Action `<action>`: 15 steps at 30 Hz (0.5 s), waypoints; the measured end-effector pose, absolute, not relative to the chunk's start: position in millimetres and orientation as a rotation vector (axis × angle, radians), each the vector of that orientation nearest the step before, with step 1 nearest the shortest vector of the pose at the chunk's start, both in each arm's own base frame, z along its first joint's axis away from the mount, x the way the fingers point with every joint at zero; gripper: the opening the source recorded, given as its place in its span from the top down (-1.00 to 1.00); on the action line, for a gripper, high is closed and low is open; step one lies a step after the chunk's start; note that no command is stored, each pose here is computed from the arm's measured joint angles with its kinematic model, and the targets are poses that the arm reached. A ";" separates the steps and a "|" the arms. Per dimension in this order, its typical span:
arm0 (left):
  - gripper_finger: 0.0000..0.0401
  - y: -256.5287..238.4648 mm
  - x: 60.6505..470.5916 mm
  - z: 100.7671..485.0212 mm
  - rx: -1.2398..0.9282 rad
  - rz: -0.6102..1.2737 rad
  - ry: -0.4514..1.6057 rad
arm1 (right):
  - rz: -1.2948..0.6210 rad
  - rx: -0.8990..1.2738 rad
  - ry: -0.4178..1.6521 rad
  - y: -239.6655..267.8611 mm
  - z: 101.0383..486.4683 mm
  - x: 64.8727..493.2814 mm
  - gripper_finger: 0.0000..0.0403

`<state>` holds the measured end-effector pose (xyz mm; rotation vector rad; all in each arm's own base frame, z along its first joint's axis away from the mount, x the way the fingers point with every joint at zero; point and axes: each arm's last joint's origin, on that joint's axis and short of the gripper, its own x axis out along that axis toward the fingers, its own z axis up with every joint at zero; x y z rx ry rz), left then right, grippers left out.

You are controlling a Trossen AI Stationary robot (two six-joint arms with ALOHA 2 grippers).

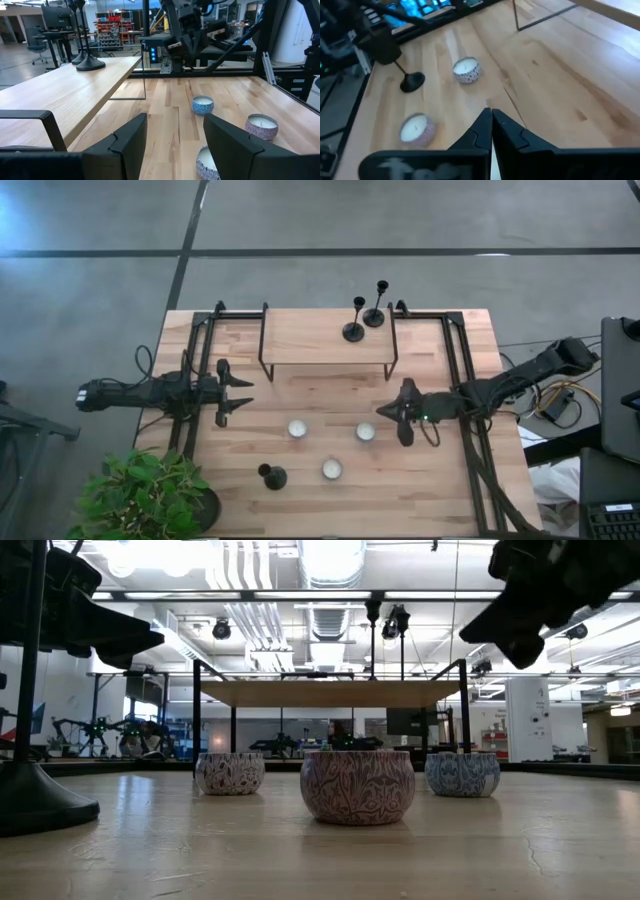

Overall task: Pick & Place candle stick holders
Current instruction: Put the black candle holder on the shelf

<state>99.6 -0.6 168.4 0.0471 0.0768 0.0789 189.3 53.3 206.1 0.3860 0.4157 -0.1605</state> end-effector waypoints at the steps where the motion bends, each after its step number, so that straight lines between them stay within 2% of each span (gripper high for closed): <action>1: -0.01 -0.6 99.7 168.5 0.047 0.079 0.077 | -0.145 0.361 0.405 50.1 204.4 186.9 0.96; 8: -0.01 -0.6 99.6 168.5 0.047 0.079 0.077 | -0.137 0.193 0.284 26.8 201.3 165.6 0.96; 15: -0.01 -0.5 99.6 168.5 0.047 0.079 0.077 | 0.160 0.126 0.219 26.4 193.5 145.9 0.96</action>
